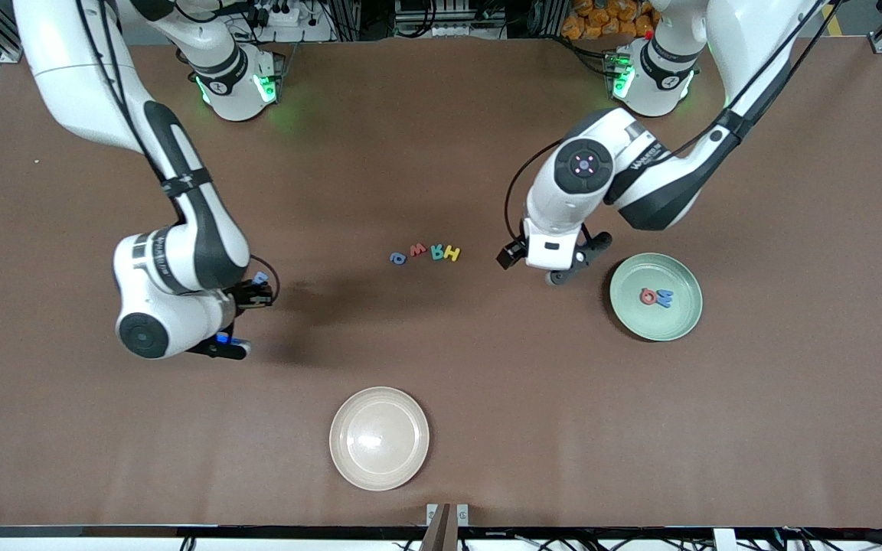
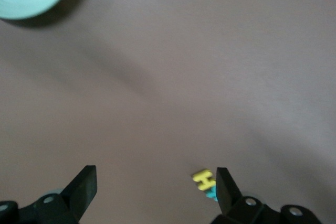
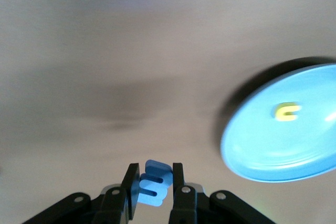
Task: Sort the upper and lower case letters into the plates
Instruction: 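Release the m into the blue plate while the left gripper lowers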
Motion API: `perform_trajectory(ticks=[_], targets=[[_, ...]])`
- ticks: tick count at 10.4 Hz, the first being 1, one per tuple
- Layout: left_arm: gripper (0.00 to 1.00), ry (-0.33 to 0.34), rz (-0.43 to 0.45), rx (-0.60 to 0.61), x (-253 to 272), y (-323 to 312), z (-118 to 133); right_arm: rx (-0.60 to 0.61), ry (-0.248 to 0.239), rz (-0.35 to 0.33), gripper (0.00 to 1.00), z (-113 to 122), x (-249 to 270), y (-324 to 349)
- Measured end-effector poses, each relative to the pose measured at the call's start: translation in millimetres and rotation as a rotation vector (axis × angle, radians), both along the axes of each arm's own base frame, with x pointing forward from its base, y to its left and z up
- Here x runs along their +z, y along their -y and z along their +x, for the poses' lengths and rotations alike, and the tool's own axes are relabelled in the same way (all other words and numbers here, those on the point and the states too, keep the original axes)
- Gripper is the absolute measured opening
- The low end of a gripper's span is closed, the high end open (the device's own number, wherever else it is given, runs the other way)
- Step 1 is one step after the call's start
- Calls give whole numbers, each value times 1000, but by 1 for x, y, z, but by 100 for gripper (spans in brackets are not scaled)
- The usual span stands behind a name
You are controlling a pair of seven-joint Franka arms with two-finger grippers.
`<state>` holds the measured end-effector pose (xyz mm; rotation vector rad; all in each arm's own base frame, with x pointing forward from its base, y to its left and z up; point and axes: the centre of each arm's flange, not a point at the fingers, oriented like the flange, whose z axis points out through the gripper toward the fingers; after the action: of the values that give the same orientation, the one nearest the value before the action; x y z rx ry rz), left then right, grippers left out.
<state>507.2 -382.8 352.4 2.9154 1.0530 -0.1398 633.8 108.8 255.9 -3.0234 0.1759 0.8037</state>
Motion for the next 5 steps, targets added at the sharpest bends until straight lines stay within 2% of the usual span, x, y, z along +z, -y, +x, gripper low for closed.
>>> perform_trajectory(ticks=[3, 5], targets=[[100, 45, -3, -19, -19, 45, -27, 101, -27, 40, 30, 0, -4, 66], [100, 37, -14, -54, -47, 71, -46, 132, -55, 72, 30, -7, -17, 109]])
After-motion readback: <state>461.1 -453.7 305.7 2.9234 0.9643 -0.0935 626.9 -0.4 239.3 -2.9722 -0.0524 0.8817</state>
